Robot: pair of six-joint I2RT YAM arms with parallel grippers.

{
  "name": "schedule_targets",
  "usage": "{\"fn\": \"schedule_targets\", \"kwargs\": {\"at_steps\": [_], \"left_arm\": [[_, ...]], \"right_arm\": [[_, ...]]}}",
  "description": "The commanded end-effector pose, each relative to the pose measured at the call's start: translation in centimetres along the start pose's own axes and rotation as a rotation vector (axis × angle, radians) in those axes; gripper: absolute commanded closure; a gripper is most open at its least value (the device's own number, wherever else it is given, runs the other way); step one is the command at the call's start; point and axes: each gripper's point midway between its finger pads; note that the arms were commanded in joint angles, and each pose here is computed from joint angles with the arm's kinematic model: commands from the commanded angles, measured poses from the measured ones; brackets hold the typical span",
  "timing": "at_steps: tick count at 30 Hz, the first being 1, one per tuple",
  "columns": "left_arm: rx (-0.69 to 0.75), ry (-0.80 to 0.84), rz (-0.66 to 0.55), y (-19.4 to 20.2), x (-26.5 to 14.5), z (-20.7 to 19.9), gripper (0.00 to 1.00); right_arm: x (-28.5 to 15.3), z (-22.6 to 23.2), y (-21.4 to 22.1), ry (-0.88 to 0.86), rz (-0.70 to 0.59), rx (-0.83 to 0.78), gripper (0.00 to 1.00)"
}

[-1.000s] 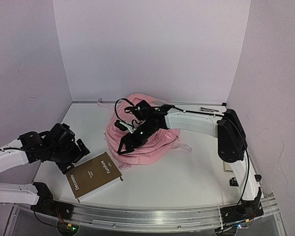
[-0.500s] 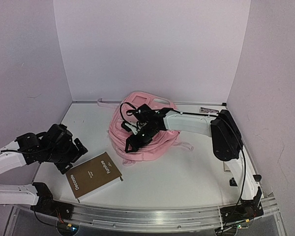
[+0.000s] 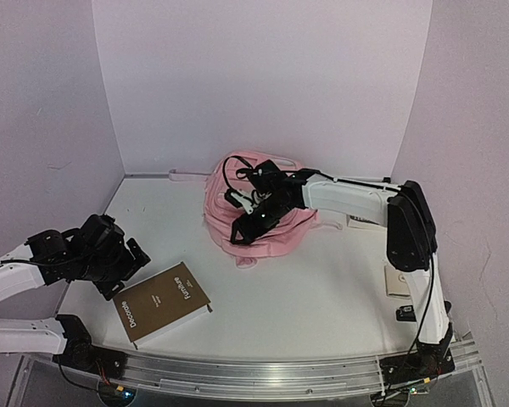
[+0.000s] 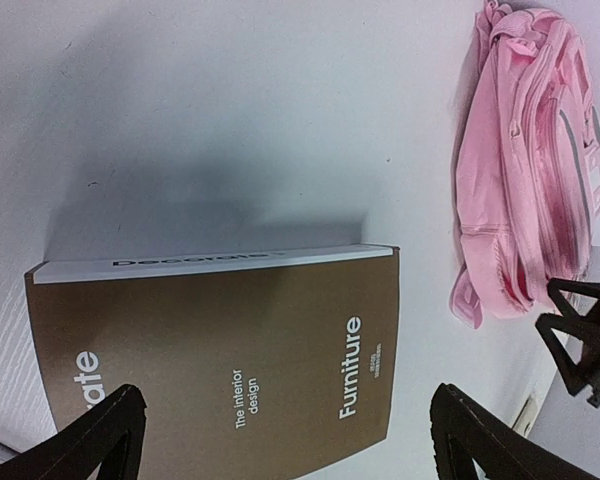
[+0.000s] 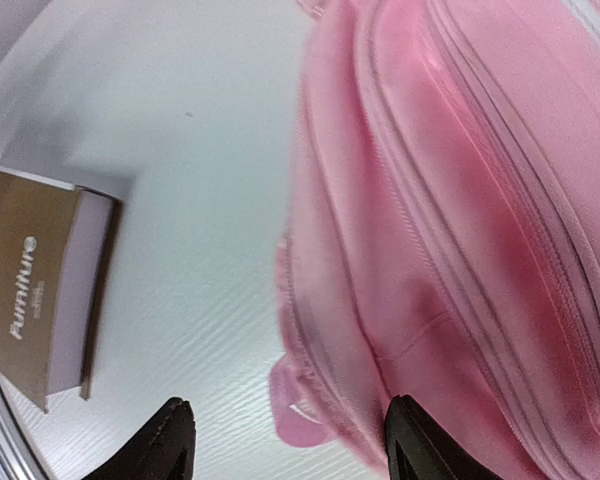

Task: Pack the student bag
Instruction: Adjust the student bag at the center of the board.

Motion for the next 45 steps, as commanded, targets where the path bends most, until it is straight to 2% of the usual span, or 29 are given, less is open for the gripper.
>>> {"fn": "schedule_targets", "kwargs": {"at_steps": [1,8,17,22,32,37,43,45], "left_arm": [[0.003,0.017,-0.024,-0.4,-0.2,-0.4,0.00],[-0.004,0.027,-0.037,-0.7,-0.6,-0.3,0.00],[-0.013,0.036,-0.049,-0.9,-1.0,0.0,0.00],[-0.013,0.035,-0.047,-0.8,-1.0,0.0,0.00],[-0.016,0.036,-0.046,-0.8,-0.8,0.0,0.00],[-0.016,0.038,-0.047,-0.8,-0.8,0.0,0.00],[-0.024,0.040,-0.049,-0.8,-0.9,0.1,0.00],[-0.022,0.044,-0.052,-0.9,-1.0,0.1,0.00]], "right_arm": [[-4.5,7.6,-2.5,-0.154,-0.087,-0.076,0.33],[-0.1,11.2,0.4,-0.264,0.030,-0.004,0.34],[4.7,12.8,3.7,-0.325,0.153,0.075,0.36],[6.3,13.2,4.5,-0.364,0.187,0.126,0.36],[8.1,15.2,5.1,-0.462,0.229,0.219,0.46],[8.3,15.5,5.0,-0.492,0.234,0.240,0.59],[6.8,16.2,3.7,-0.524,0.211,0.243,0.96],[5.9,16.0,2.9,-0.534,0.193,0.248,1.00]]}}
Point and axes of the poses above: each gripper's point midway between its finger pads, its own x axis out along the fingers, its own z axis along the line the jaws close on, y = z × x, and after that the axes turned 3 degrees about x, right-handed
